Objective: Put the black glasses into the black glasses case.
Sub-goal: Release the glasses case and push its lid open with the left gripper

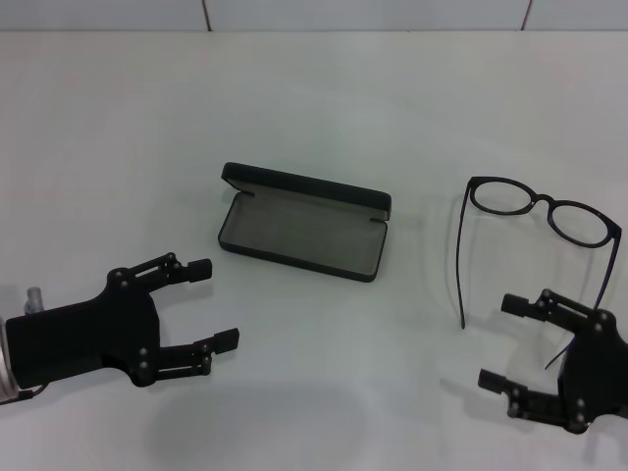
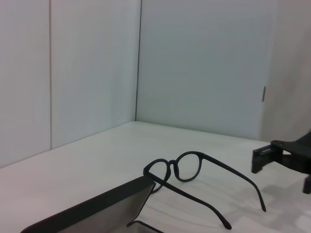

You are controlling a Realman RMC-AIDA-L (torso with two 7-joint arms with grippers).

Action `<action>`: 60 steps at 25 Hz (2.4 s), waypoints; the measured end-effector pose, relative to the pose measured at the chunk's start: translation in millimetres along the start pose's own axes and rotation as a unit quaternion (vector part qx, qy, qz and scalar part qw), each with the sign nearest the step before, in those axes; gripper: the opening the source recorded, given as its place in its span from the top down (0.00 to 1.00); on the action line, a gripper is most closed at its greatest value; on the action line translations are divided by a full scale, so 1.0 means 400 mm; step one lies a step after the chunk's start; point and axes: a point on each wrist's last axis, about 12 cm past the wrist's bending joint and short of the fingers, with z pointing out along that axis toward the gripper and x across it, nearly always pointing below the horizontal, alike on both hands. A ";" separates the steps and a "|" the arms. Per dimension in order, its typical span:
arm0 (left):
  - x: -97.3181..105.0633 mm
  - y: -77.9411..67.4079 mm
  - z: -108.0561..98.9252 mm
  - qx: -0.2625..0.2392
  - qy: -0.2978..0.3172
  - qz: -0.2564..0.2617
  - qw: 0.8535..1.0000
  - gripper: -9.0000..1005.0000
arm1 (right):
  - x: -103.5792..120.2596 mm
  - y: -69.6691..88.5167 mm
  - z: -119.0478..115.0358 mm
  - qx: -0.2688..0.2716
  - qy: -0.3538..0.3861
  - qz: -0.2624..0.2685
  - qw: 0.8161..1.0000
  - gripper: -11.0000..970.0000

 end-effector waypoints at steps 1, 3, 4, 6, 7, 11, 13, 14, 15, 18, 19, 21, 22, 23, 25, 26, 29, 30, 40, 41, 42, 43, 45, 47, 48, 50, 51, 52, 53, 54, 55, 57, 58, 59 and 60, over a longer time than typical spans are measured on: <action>0.000 0.000 0.000 0.000 0.000 0.000 1.000 0.13 | -0.001 -0.001 0.000 0.003 -0.002 0.000 1.000 0.17; 0.000 0.000 -0.001 0.000 0.000 0.000 1.000 0.13 | -0.002 -0.003 0.001 0.004 -0.004 0.000 1.000 0.17; 0.000 -0.001 -0.001 0.000 0.000 0.000 1.000 0.13 | -0.003 -0.003 0.002 0.003 -0.004 -0.001 1.000 0.17; 0.001 -0.002 -0.002 0.000 0.000 -0.001 1.000 0.13 | -0.003 -0.004 0.003 0.003 -0.004 -0.001 1.000 0.17; 0.001 -0.002 -0.002 0.000 0.000 -0.003 1.000 0.13 | -0.003 -0.004 0.003 0.003 -0.004 0.000 1.000 0.17; -0.004 0.005 -0.001 0.000 0.000 -0.028 1.000 0.14 | -0.003 -0.004 0.003 0.003 -0.004 0.000 1.000 0.17; -0.015 0.019 -0.006 -0.005 0.000 -0.066 0.998 0.14 | -0.003 -0.004 0.003 0.003 -0.004 0.000 1.000 0.17; -0.019 0.025 -0.008 -0.008 -0.001 -0.077 0.997 0.14 | -0.003 -0.004 0.003 0.003 -0.004 0.001 1.000 0.17; -0.028 0.035 -0.012 -0.011 -0.004 -0.100 0.995 0.14 | -0.003 -0.004 0.004 0.003 -0.004 0.001 1.000 0.17; -0.065 0.075 -0.025 -0.018 -0.009 -0.170 0.985 0.14 | -0.003 -0.003 0.004 0.002 -0.003 0.001 1.000 0.17; -0.084 0.093 -0.029 -0.018 -0.006 -0.189 0.982 0.14 | -0.002 -0.003 0.004 0.001 -0.003 0.001 1.000 0.17; -0.121 0.127 -0.032 -0.014 0.013 -0.212 0.977 0.14 | -0.001 0.000 0.005 -0.003 -0.002 0.003 1.000 0.17; -0.145 0.147 -0.031 -0.011 0.025 -0.214 0.977 0.14 | -0.001 0.001 0.005 -0.004 -0.001 0.003 1.000 0.17; -0.156 0.157 -0.029 -0.008 0.037 -0.213 0.976 0.14 | -0.001 0.001 0.006 -0.006 -0.001 0.003 1.000 0.17; -0.213 0.198 -0.009 0.003 0.078 -0.184 0.980 0.15 | -0.001 0.003 0.010 -0.013 0.000 0.003 1.000 0.17; -0.233 0.209 0.000 0.005 0.097 -0.167 0.981 0.15 | -0.001 0.004 0.010 -0.014 0.001 0.003 1.000 0.17; -0.300 0.234 0.047 0.016 0.157 -0.094 0.983 0.15 | 0.002 0.007 0.012 -0.017 0.004 0.006 1.000 0.17; -0.317 0.237 0.063 0.021 0.173 -0.074 0.982 0.15 | 0.003 0.007 0.013 -0.018 0.005 0.007 1.000 0.17; -0.429 0.246 0.278 0.066 0.328 0.127 0.934 0.15 | 0.005 0.007 0.014 -0.016 0.006 0.008 1.000 0.17; -0.431 0.246 0.296 0.063 0.338 0.143 0.928 0.16 | 0.004 0.006 0.014 -0.016 0.006 0.008 1.000 0.17; -0.432 0.245 0.311 0.062 0.345 0.158 0.923 0.16 | 0.004 0.005 0.015 -0.017 0.005 0.008 1.000 0.17; -0.434 0.245 0.323 0.060 0.351 0.171 0.919 0.16 | 0.003 0.005 0.015 -0.017 0.005 0.007 1.000 0.17; -0.435 0.240 0.346 0.061 0.356 0.193 0.912 0.16 | 0.003 0.004 0.016 -0.017 0.005 0.007 1.000 0.17; -0.434 0.235 0.364 0.061 0.355 0.215 0.908 0.16 | 0.001 0.002 0.022 -0.022 0.004 0.005 1.000 0.17; -0.432 0.234 0.369 0.061 0.355 0.221 0.906 0.16 | 0.000 0.002 0.023 -0.023 0.004 0.005 1.000 0.17; -0.427 0.232 0.379 0.060 0.355 0.232 0.904 0.16 | 0.000 0.002 0.025 -0.025 0.004 0.004 1.000 0.17; -0.425 0.231 0.382 0.061 0.355 0.234 0.903 0.16 | 0.000 0.002 0.026 -0.025 0.004 0.004 1.000 0.17; -0.420 0.228 0.386 0.063 0.356 0.235 0.902 0.16 | -0.001 0.001 0.027 -0.026 0.004 0.004 1.000 0.17; -0.416 0.226 0.389 0.065 0.357 0.236 0.901 0.16 | -0.002 0.001 0.028 -0.027 0.003 0.003 1.000 0.17; -0.409 0.223 0.393 0.069 0.358 0.236 0.901 0.16 | -0.002 0.001 0.029 -0.027 0.002 0.003 1.000 0.17; -0.397 0.221 0.398 0.070 0.359 0.236 0.900 0.16 | -0.002 0.001 0.030 -0.028 0.002 0.004 1.000 0.17; -0.389 0.222 0.400 0.070 0.361 0.235 0.900 0.17 | -0.002 0.001 0.030 -0.028 0.002 0.005 1.000 0.17; -0.384 0.223 0.401 0.070 0.362 0.234 0.900 0.17 | -0.002 0.001 0.031 -0.028 0.002 0.006 1.000 0.17; -0.384 0.223 0.401 0.070 0.362 0.234 0.900 0.17 | -0.002 0.001 0.031 -0.028 0.002 0.006 1.000 0.17; -0.369 0.224 0.403 0.069 0.365 0.229 0.900 0.17 | -0.001 0.001 0.032 -0.028 0.002 0.007 1.000 0.17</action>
